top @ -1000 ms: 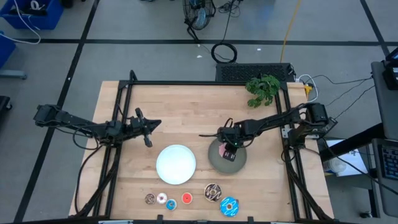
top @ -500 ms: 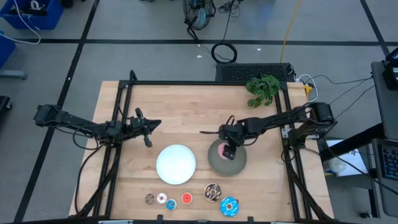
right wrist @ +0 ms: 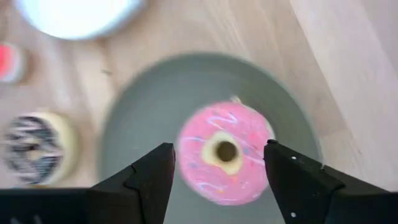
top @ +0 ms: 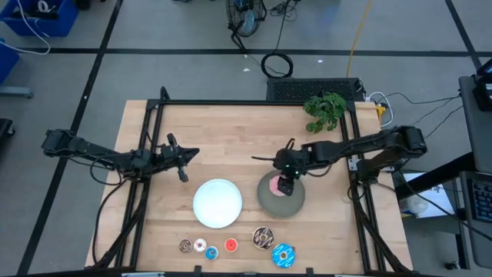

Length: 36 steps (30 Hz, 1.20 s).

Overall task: Pick & Place donuts
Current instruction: Put the large blue donut on the brown plate

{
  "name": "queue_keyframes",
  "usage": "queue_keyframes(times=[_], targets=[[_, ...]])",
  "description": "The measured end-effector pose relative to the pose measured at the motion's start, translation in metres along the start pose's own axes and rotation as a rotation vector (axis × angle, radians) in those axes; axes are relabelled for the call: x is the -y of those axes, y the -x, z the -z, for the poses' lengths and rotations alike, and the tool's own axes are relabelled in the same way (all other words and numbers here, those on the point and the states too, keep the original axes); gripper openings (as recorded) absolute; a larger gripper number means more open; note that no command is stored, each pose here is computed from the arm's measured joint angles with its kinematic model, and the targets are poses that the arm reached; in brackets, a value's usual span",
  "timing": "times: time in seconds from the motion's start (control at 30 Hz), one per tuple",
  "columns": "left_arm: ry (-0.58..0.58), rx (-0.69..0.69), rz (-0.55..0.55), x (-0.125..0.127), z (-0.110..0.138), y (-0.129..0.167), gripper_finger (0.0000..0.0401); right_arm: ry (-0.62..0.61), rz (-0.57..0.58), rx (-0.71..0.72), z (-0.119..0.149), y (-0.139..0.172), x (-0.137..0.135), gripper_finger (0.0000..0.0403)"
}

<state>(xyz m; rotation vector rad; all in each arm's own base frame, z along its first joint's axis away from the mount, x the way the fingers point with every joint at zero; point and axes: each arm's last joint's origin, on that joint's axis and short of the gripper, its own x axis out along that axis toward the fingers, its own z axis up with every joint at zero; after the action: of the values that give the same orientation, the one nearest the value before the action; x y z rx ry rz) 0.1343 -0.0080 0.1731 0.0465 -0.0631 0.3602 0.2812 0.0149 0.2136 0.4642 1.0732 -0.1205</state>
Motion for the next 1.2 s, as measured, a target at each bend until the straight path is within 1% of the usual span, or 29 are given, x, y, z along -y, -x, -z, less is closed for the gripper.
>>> queue_keyframes(times=[0.13, 0.2, 0.27, 0.33, 0.4, 0.53, 0.6, 0.67, 0.7, 0.77, 0.83, 0.93, 1.07, 1.13, 1.2], targets=[[-0.002, -0.004, 0.001, 0.0, 0.0, 0.0, 0.0017, 0.065, -0.055, 0.087, 0.005, 0.029, -0.013, 0.0227], [-0.003, -0.006, 0.001, 0.0, 0.001, 0.0, 0.0017, 0.115, -0.038, 0.138, 0.011, 0.042, -0.021, 0.0218], [-0.004, -0.006, 0.0, 0.0, 0.001, 0.0, 0.0017, 0.158, 0.01, 0.2, 0.018, 0.054, -0.029, 0.0203], [-0.004, -0.006, 0.0, 0.0, 0.001, 0.0, 0.0017, 0.18, 0.048, 0.256, 0.026, 0.064, -0.037, 0.0183], [-0.003, -0.006, 0.001, 0.0, 0.001, 0.0, 0.0017, 0.183, 0.053, 0.3, 0.033, 0.07, -0.045, 0.0157], [-0.005, -0.01, 0.001, 0.0, 0.001, 0.0, 0.0017, 0.244, 0.045, 0.325, 0.049, 0.067, -0.064, 0.0096], [-0.011, -0.02, 0.002, 0.0, 0.002, 0.0, 0.0017, 0.303, -0.004, 0.337, 0.056, 0.06, -0.075, 0.006], [-0.015, -0.026, 0.002, 0.0, 0.003, 0.0, 0.0017, 0.387, -0.073, 0.396, 0.062, 0.054, -0.09, 0.0023], [-0.014, -0.026, 0.002, 0.0, 0.003, 0.0, 0.0017, 0.438, -0.103, 0.428, 0.064, 0.051, -0.096, 0.0012], [-0.014, -0.026, 0.002, 0.0, 0.003, 0.0, 0.0017, 0.534, -0.151, 0.485, 0.069, 0.047, -0.108, 0.0008], [-0.01, -0.026, 0.002, 0.0, 0.003, 0.0, 0.0017, 0.6, -0.172, 0.512, 0.073, 0.043, -0.114, 0.0011], [-0.013, -0.026, 0.002, 0.0, 0.003, 0.0, 0.0017, 0.631, -0.188, 0.552, 0.075, 0.043, -0.114, 0.0005], [-0.015, -0.028, 0.002, 0.0, 0.003, 0.0, 0.0017, 0.642, -0.182, 0.581, 0.082, 0.051, -0.102, 0.0002], [-0.018, -0.033, 0.002, 0.0, 0.004, 0.0, 0.0017, 0.611, -0.135, 0.618, 0.088, 0.056, -0.089, 0.0001], [-0.02, -0.037, 0.002, 0.0, 0.004, 0.0, 0.0017, 0.551, -0.109, 0.668, 0.096, 0.062, -0.074, 0.0001]])
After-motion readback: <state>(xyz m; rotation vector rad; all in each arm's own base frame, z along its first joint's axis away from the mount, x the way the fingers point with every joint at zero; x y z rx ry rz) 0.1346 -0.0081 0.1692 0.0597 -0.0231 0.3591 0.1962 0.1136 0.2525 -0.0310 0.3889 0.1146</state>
